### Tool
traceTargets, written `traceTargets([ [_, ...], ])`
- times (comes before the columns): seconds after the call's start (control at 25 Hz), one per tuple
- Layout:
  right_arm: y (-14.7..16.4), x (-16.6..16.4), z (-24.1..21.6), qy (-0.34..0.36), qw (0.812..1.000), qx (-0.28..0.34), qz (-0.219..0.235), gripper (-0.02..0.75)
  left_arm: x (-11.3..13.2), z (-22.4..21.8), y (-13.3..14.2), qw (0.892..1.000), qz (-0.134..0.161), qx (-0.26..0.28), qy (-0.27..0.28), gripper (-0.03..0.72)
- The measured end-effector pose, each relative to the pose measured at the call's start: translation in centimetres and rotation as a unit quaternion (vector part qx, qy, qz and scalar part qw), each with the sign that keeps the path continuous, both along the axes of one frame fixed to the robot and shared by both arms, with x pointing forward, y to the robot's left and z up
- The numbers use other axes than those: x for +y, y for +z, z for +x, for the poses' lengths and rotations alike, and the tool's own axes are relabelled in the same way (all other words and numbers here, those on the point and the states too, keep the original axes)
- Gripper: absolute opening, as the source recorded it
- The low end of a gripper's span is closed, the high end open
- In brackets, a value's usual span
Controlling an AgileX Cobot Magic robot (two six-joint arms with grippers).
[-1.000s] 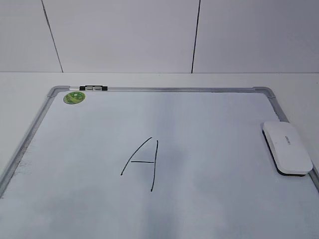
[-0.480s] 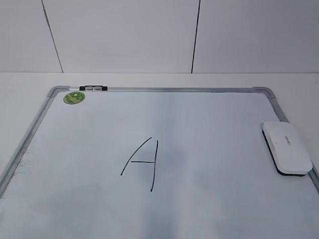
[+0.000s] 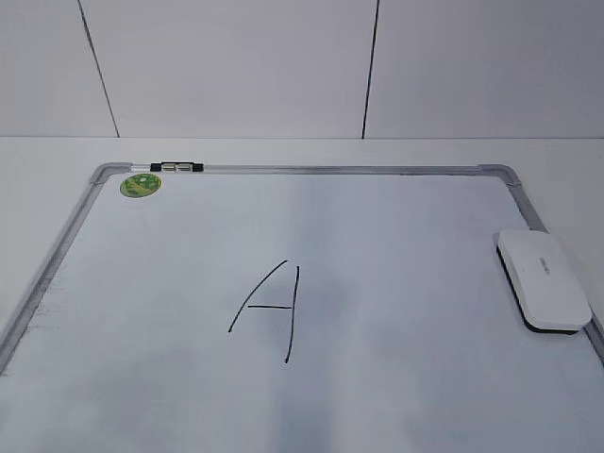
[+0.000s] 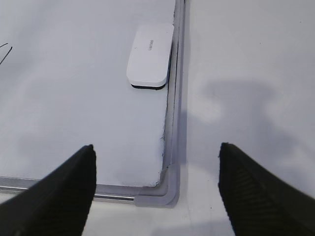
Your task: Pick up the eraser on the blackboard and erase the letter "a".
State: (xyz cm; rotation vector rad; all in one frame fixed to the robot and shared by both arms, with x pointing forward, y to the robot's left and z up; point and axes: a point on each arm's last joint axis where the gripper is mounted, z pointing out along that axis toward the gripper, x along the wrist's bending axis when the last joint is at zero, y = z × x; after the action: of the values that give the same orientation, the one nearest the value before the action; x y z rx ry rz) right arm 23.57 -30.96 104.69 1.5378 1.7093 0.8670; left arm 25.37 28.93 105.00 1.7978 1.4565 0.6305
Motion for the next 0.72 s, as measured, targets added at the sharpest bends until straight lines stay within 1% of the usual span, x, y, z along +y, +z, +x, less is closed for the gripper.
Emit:
traceTargets([
  [0.12, 0.0, 0.0, -0.1, 0.0, 1.0, -0.004, 0.0, 0.592, 0.0, -0.1, 0.0, 1.0, -0.001, -0.004, -0.003, 0.245],
  [0.28, -0.1, -0.1, -0.6, -0.001, 1.0, -0.023, 0.003, 0.592, 0.1, -1.1, 0.1, 0.999, -0.009, -0.035, -0.007, 0.245],
  [0.44, -0.1, -0.2, -0.7, -0.001, 1.0, -0.026, 0.003, 0.592, 0.3, -2.2, 0.1, 0.997, -0.016, -0.07, -0.008, 0.239],
  [0.72, -0.1, -0.2, -0.7, -0.002, 1.0, -0.026, 0.001, 0.592, 0.3, -2.2, 0.0, 0.997, -0.016, -0.07, -0.011, 0.238],
])
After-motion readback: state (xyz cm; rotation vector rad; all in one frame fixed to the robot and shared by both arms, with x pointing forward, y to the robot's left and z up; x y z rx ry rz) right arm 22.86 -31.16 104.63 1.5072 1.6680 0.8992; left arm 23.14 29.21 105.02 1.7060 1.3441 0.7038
